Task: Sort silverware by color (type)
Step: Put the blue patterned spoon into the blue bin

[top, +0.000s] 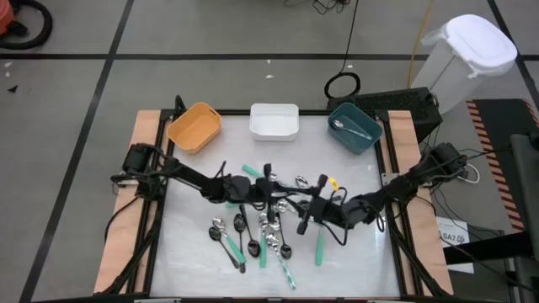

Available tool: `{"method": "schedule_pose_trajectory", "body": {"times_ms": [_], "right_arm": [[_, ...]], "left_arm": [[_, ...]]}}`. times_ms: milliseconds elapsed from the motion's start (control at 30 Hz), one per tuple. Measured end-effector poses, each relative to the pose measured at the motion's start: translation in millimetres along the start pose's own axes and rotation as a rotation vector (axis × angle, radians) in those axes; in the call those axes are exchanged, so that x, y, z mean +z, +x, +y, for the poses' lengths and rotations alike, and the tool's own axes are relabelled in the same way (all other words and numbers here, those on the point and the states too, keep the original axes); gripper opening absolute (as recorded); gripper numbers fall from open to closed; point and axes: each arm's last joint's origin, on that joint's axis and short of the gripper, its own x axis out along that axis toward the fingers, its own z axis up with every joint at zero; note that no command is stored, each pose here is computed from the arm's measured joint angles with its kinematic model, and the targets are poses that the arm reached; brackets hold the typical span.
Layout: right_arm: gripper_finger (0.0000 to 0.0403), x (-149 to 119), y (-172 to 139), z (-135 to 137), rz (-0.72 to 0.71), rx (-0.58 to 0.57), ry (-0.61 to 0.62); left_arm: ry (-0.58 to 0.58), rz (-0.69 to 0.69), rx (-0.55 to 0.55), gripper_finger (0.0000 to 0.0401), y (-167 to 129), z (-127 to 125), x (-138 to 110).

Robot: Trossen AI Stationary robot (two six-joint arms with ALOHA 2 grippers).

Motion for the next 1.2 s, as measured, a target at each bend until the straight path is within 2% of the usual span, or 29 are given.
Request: {"method": "schedule_pose_trajectory", "body": {"times_ms": [133,267,400,500,567,700,833,933,1067,1200], "right_arm": [[0.0162,4,-12,1,0.054,-0.112,-0.039],[0.0175,8,-20,-1,0.088,-0.151,-0.037],[0.0177,7,-23,-4,0.113,-0.138,-0.019],[0.0177,3,-23,-6,0.138,-0.105,-0.018],[0.0175,-1,-20,-7,0.157,-0.06,-0.004],[0.0174,-5,-15,-10,0.176,0.009,0.037],[0.0175,-6,-15,-11,0.187,0.012,0.047],[0.0172,-4,-17,-12,0.189,0.057,0.075],[0.0158,-2,-16,-16,0.2,0.144,0.147],[0.0134,-7,-15,-20,0.243,0.152,0.172]], "left_arm": [[-0.038,0.09,-0.031,0.0005,3,21,-12],[-0.108,0.229,-0.089,0.0005,6,44,-24],[-0.127,0.446,-0.134,0.0004,14,59,-22],[-0.079,0.617,-0.156,0.0004,17,59,-15],[-0.038,0.676,-0.156,0.0004,19,55,-7],[0.016,0.713,-0.159,0.0004,19,44,1],[0.036,0.703,-0.175,0.0004,20,35,4],[0.041,0.708,-0.171,0.0004,19,33,4],[0.038,0.712,-0.165,0.0004,19,34,3],[0.037,0.71,-0.165,0.0004,19,34,3]]}}
